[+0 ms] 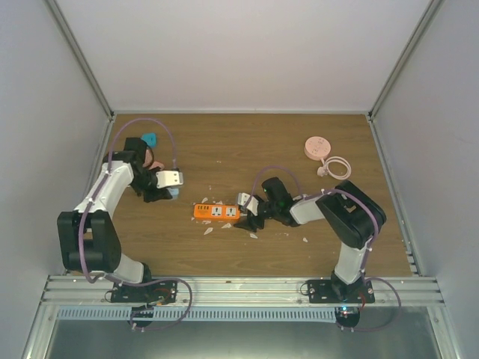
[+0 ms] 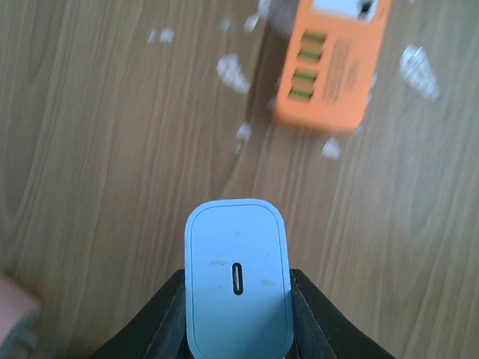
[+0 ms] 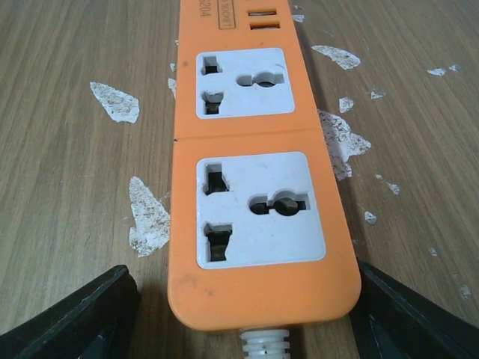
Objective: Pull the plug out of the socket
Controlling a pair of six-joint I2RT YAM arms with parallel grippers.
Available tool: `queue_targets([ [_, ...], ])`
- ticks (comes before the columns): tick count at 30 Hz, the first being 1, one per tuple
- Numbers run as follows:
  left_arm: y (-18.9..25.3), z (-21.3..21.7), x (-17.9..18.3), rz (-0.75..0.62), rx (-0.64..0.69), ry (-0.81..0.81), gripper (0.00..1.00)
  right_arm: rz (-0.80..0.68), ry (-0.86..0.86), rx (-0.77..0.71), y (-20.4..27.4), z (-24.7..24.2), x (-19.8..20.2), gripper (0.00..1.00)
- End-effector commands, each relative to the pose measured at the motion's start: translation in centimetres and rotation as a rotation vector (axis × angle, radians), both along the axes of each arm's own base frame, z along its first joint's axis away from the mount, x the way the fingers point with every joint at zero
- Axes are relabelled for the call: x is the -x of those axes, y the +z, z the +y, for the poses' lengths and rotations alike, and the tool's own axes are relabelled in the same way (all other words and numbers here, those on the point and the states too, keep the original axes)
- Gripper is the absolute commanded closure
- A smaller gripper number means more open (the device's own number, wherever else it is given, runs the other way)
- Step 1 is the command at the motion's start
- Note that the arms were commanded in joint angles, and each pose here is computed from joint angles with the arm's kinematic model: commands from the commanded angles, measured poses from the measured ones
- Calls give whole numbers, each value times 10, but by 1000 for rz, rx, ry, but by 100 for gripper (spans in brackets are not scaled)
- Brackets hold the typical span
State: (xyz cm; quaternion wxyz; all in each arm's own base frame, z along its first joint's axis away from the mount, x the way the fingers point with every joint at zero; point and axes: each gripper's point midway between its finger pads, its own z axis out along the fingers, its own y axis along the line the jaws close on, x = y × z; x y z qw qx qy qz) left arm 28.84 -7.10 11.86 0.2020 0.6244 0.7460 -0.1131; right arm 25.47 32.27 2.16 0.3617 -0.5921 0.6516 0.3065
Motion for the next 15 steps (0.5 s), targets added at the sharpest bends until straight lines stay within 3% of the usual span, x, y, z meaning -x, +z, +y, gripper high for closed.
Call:
queue_targets([
  [1,-6,52,4,32,-198,35,79,-14,14,-16,15,6,-1,21],
  [15,-37,151,7,138,-605,142,78,-19,28,-18,36,6,1,17],
])
